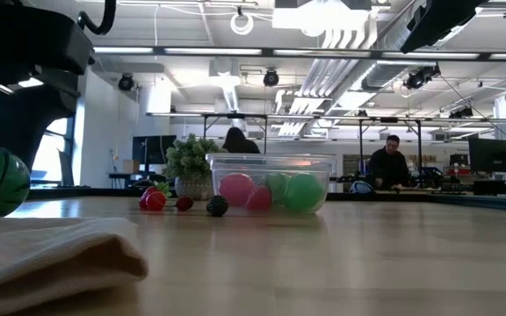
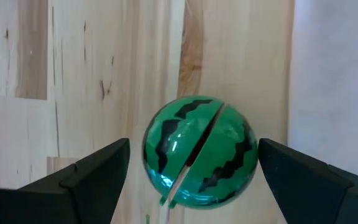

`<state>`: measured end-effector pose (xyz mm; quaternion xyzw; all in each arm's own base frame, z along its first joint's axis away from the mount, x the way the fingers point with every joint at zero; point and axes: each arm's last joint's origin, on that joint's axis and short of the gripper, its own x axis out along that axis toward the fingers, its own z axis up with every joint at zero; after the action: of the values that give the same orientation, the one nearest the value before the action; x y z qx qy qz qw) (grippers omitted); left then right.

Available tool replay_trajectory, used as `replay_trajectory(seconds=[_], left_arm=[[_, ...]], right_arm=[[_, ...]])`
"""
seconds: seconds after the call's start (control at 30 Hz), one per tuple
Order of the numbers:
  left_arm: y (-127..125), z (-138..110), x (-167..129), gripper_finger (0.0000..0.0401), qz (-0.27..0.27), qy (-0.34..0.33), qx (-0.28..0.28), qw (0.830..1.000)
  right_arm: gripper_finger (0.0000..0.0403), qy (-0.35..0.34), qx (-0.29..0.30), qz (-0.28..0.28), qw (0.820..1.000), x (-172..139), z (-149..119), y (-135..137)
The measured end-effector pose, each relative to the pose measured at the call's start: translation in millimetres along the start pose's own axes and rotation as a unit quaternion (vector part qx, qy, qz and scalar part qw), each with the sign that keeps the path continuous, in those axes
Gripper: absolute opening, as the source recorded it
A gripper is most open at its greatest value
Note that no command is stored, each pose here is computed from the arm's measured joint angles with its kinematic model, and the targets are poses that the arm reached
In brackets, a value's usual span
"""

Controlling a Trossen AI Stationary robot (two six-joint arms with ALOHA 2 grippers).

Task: Pick and placing Produce into tupperware
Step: Put the watermelon into the transparent bin

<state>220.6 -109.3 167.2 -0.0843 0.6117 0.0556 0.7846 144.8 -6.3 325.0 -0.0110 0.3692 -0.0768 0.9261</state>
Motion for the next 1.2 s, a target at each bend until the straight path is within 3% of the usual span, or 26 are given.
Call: replay_trajectory(seconds=[0.63, 1.2], left_arm=[[2, -4, 9, 0.0344, -0.006, -0.015, -0.001, 1.000], [3, -6, 17, 0.0344, 0.010, 0.010, 0.007, 1.000]], right_arm=[[0.0034, 0.000, 0.000, 0.000, 1.000, 0, 0, 0], [0.0034, 0.000, 0.000, 0.000, 1.000, 0, 0, 0]])
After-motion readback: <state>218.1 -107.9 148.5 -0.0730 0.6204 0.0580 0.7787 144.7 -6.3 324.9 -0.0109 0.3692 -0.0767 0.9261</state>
